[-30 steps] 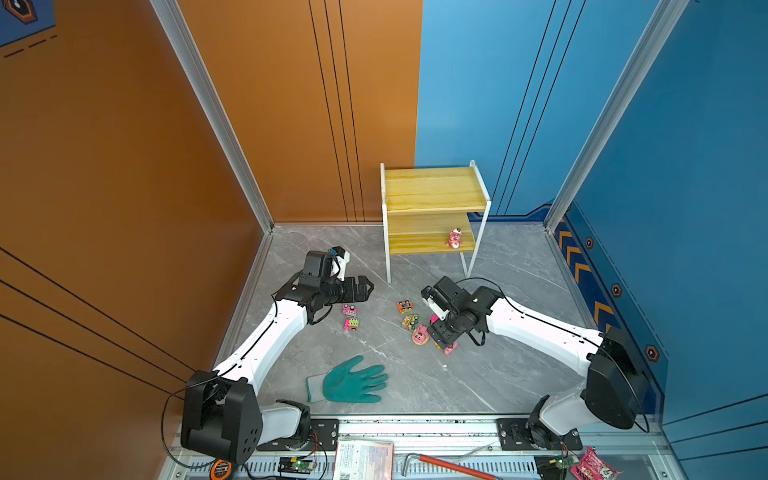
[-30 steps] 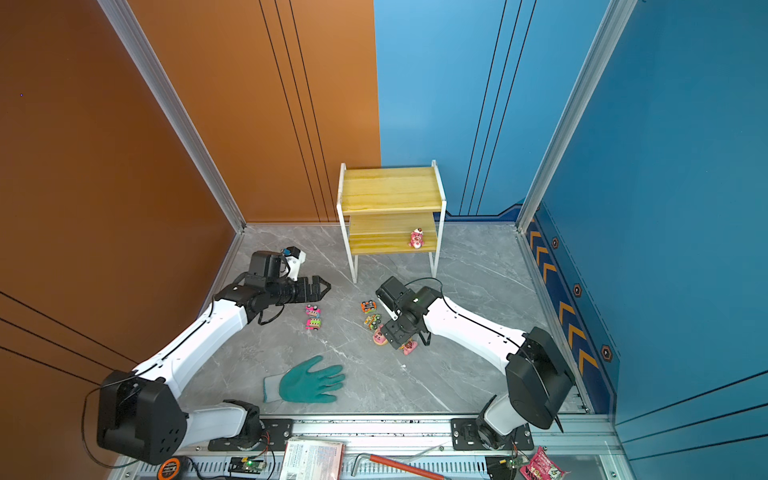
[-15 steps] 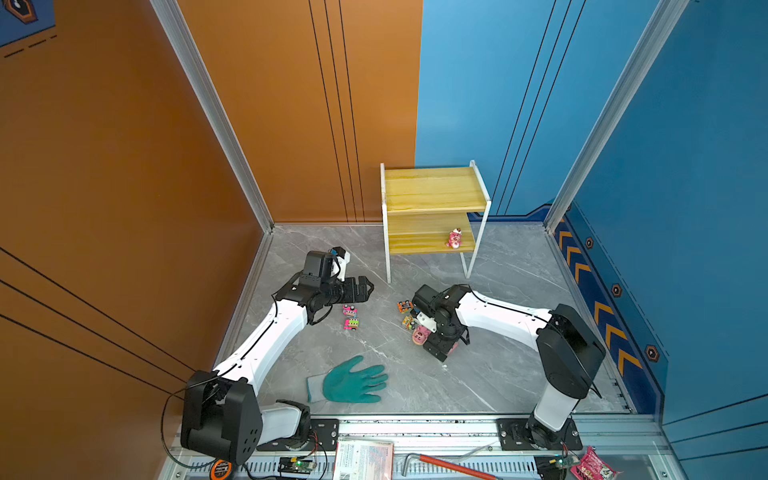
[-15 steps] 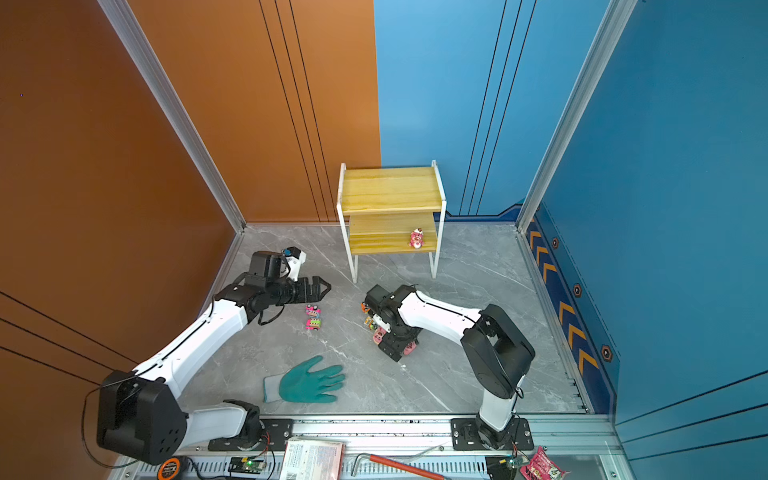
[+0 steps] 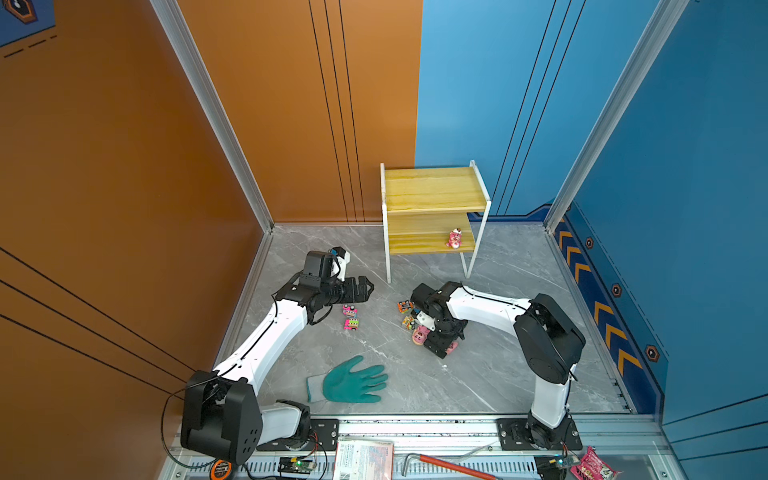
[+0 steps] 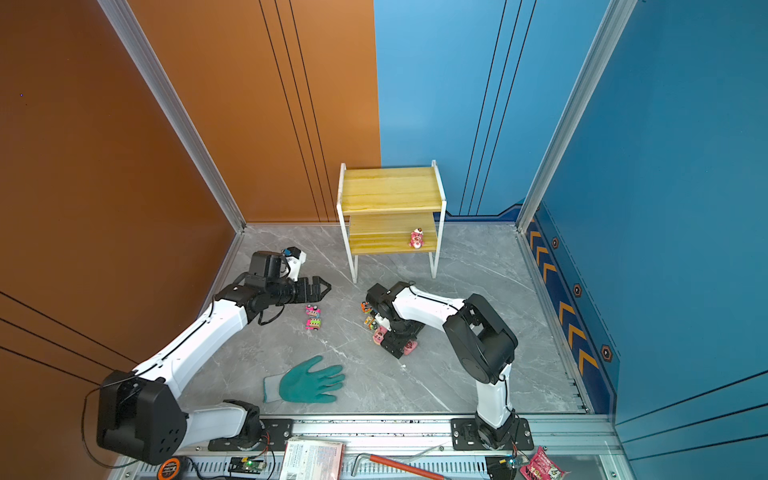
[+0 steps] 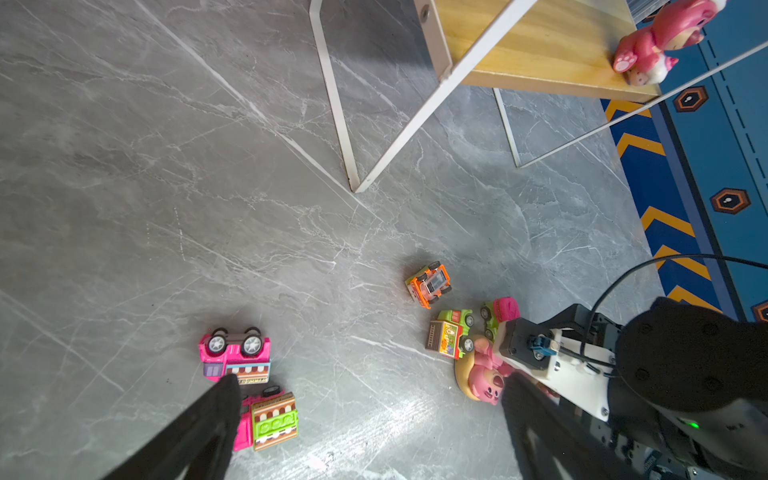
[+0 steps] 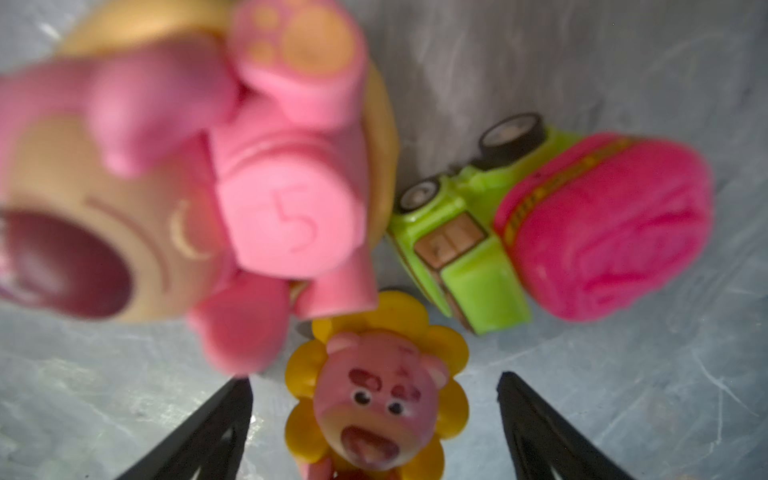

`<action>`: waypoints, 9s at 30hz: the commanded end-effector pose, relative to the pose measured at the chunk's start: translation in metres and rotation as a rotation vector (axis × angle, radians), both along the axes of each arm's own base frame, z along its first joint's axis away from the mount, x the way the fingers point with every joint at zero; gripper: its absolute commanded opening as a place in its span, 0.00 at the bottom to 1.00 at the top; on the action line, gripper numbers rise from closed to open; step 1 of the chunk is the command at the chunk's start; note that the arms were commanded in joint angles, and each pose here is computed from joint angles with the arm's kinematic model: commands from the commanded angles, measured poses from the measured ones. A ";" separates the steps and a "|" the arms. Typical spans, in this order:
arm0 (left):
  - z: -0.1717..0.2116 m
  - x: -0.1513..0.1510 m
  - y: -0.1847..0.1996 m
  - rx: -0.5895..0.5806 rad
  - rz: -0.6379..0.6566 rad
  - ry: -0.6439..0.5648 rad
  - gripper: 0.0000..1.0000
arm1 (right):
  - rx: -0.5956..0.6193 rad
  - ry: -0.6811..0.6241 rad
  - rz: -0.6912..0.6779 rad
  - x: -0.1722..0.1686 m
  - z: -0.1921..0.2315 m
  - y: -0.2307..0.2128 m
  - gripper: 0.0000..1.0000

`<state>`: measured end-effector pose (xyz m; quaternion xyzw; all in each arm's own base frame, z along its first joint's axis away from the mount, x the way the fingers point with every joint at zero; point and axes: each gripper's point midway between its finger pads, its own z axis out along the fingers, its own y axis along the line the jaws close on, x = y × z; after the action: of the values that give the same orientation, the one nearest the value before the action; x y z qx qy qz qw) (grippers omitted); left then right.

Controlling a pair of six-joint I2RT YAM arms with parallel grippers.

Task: Place and organize the plastic toys onto the shelf
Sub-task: 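Close the right gripper on the yellow sunflower pink bear figure, then lift the sunflower bear with the right gripper toward the lower shelf, then lower the sunflower bear onto the lower shelf beside the first bear, then open the right gripper and release the sunflower bear on the shelf, then withdraw the right gripper from the shelf back toward the toy cluster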

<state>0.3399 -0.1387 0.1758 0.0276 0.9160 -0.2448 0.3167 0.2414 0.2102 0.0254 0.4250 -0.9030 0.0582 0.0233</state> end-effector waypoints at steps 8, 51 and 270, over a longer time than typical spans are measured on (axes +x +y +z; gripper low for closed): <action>0.006 -0.001 -0.008 -0.021 -0.038 0.003 0.99 | 0.040 0.022 -0.026 0.007 -0.004 0.002 0.81; 0.012 -0.008 -0.014 -0.019 -0.045 -0.024 0.99 | 0.734 -0.963 -0.465 0.067 0.149 -0.026 0.36; 0.021 -0.004 -0.003 -0.074 0.022 -0.052 1.00 | 0.776 -0.775 -0.355 0.049 0.142 0.039 0.86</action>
<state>0.3367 -0.1410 0.2056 0.0046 0.8922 -0.2900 0.3461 0.3109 0.2453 0.1954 0.1546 -0.8315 -0.1162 -0.5207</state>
